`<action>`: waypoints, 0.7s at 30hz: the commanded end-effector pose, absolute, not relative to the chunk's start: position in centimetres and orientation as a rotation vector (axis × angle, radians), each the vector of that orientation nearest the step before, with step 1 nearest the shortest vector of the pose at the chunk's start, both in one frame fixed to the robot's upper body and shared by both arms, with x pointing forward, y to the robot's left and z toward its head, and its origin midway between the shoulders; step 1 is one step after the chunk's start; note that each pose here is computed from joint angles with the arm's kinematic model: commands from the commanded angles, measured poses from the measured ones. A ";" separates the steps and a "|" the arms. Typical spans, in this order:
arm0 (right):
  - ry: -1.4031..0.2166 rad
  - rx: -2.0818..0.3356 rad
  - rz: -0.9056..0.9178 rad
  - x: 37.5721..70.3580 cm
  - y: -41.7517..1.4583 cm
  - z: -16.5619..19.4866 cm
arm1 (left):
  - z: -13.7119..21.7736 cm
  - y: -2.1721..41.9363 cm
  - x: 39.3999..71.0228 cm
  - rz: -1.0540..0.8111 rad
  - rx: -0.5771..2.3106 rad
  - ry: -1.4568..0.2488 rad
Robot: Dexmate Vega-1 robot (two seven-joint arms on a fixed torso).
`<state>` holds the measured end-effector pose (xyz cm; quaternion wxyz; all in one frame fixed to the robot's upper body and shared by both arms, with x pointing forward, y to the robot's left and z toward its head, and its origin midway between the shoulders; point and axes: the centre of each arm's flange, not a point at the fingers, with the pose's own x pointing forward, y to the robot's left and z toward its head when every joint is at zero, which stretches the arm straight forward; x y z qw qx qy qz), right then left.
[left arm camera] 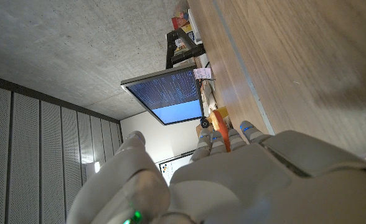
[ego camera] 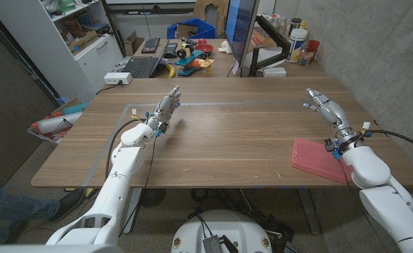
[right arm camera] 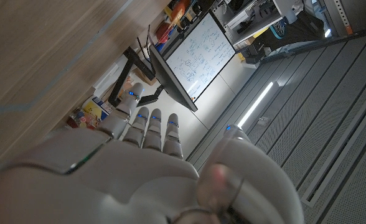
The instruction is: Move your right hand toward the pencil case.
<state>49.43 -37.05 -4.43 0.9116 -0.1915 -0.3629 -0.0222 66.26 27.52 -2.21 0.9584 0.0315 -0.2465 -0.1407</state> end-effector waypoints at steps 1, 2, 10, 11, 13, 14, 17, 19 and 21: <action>-0.744 -0.429 -0.063 49.1 -37.2 -4.5 | -2.0 27.6 66.5 -0.289 0.062 -0.502; -0.744 -0.430 -0.064 49.1 -37.2 -4.5 | -2.0 27.6 66.5 -0.290 0.062 -0.502; -0.740 -0.447 -0.074 48.6 -37.2 -4.5 | -2.0 27.7 66.6 -0.289 0.060 -0.502; -0.739 -0.449 -0.077 48.5 -37.2 -4.6 | -2.0 27.7 66.6 -0.290 0.060 -0.502; -0.739 -0.458 -0.077 48.4 -37.2 -4.7 | -2.0 27.7 66.7 -0.290 0.059 -0.501; -0.738 -0.458 -0.078 48.3 -37.2 -4.7 | -2.1 27.6 66.7 -0.291 0.059 -0.501; -0.735 -0.458 -0.085 48.2 -37.3 -4.8 | -2.1 27.6 66.8 -0.290 0.059 -0.498; -0.733 -0.451 -0.092 48.1 -37.3 -4.9 | -2.1 27.6 66.9 -0.291 0.062 -0.496; -0.737 -0.457 -0.089 48.0 -37.2 -5.1 | -2.0 27.5 66.9 -0.292 0.063 -0.495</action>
